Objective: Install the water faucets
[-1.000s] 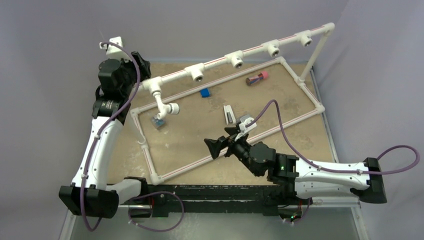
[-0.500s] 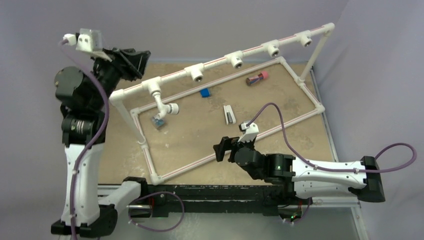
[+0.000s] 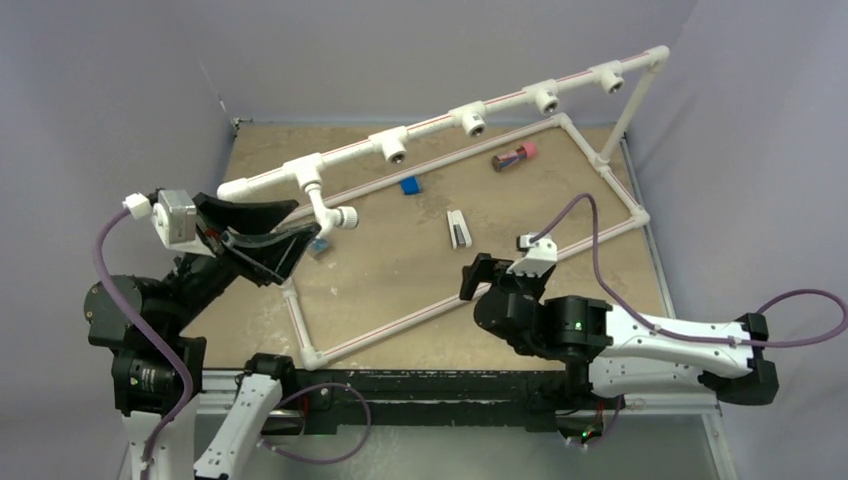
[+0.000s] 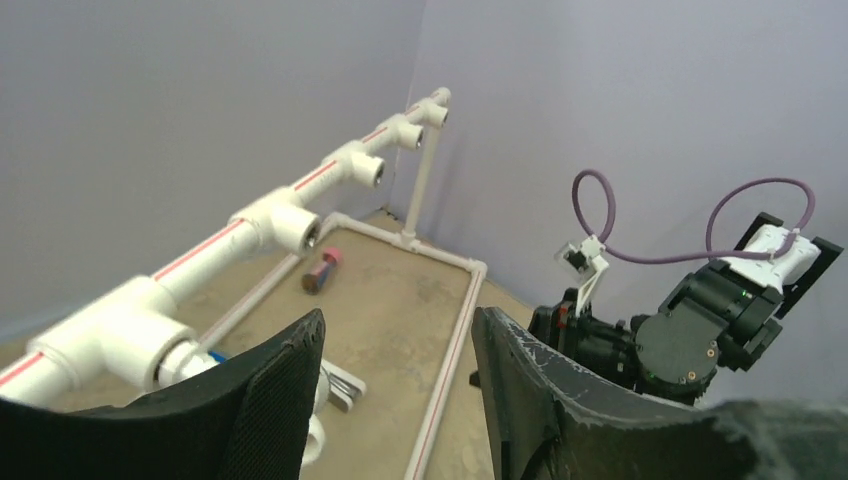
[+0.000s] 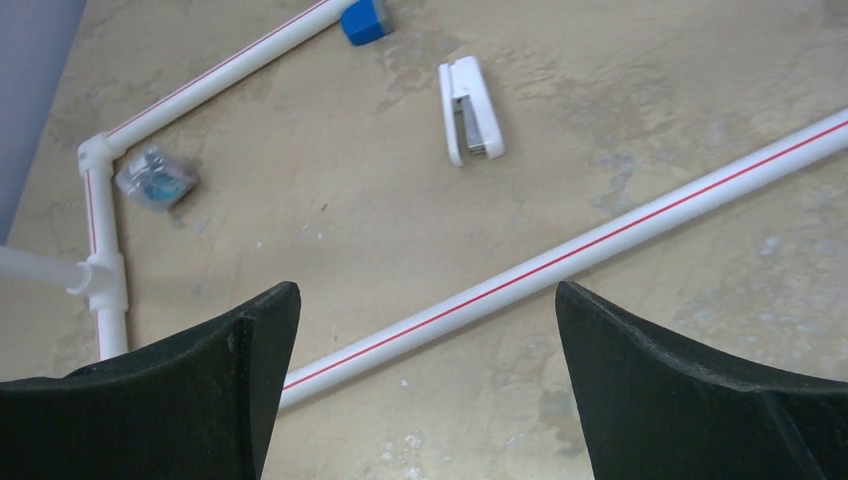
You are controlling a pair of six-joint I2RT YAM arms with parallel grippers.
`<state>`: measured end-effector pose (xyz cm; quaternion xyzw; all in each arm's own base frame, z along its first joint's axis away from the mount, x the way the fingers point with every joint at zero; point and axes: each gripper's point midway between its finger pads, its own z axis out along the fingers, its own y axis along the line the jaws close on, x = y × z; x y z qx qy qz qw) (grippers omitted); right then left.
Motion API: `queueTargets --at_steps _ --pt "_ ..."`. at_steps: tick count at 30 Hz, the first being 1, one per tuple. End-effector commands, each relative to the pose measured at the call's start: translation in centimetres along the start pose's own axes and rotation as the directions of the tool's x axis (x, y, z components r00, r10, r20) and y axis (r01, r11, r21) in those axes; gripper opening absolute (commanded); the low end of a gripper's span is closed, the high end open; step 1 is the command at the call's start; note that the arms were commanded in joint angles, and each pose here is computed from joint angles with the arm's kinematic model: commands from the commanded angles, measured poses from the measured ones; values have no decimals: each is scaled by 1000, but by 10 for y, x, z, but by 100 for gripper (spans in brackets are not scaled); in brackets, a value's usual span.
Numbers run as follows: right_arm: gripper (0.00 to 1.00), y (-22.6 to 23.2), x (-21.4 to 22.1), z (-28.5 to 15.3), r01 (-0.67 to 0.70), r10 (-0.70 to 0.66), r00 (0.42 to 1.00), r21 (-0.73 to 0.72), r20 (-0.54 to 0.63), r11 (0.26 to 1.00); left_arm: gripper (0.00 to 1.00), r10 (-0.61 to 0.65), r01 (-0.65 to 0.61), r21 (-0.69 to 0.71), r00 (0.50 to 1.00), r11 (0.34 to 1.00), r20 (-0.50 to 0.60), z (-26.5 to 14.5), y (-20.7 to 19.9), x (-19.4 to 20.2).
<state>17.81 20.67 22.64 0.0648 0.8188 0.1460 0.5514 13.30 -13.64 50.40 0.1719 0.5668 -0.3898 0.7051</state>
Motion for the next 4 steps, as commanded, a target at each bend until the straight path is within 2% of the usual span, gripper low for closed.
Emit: queueTargets --at_steps 1,4 --pt "99 -31 -43 -13 -72 63 990 68 123 995 55 -90 89 -37 995 995 -38 -11 4 26" --pt "99 -39 -58 -17 -112 101 979 57 180 992 55 -131 127 -78 990 989 -51 -17 11 42"
